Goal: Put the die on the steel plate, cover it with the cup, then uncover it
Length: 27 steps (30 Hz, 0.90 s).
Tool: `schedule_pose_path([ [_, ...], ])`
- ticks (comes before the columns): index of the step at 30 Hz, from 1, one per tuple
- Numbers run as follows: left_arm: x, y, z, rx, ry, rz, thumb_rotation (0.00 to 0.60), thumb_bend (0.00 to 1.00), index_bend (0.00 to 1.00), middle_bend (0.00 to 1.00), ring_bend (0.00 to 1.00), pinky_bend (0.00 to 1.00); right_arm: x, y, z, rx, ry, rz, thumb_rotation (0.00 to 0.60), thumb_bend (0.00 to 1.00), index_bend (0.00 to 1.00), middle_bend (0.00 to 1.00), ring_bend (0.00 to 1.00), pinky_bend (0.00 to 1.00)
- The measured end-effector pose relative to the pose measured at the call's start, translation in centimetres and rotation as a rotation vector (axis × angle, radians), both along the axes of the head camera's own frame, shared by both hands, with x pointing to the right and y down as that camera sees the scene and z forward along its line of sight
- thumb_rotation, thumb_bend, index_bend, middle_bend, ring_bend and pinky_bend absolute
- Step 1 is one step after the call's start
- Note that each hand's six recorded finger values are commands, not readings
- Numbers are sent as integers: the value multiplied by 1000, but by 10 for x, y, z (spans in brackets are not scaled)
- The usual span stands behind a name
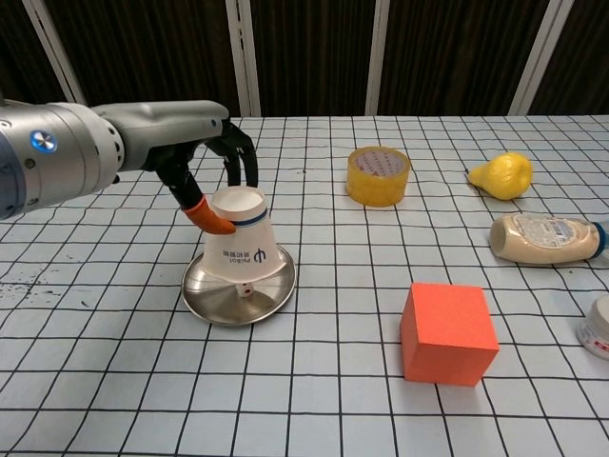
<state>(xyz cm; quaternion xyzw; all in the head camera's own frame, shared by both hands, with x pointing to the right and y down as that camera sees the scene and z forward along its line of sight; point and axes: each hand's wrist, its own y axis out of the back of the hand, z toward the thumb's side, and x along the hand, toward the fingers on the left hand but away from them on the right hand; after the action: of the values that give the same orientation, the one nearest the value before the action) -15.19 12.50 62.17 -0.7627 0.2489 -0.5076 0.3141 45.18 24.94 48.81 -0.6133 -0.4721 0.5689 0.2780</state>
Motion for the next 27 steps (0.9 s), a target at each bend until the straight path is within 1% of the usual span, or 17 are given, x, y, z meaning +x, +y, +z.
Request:
schedule_pose_path([
  [5,-4,-1,11,16,-14,-2,600,515,566,434,49,0,-1,0,0,1,-3,-1,600,234,232,50,85,0],
  [11,-5,6,27,-5,-12,8,600,515,569,434,49,0,2,0,0,1,-2,7,600,235,234,50,86,0],
  [17,-2,10,34,-18,29,5,600,516,574,434,49,0,2,0,0,0,-2,6,600,234,240,50,86,0],
  [22,1,12,39,-14,69,14,600,515,574,433,49,0,1,0,0,0,-5,6,600,235,240,50,86,0],
  [27,-4,16,47,-14,60,36,600,515,574,433,49,0,2,0,0,0,-6,9,600,235,240,50,85,0],
])
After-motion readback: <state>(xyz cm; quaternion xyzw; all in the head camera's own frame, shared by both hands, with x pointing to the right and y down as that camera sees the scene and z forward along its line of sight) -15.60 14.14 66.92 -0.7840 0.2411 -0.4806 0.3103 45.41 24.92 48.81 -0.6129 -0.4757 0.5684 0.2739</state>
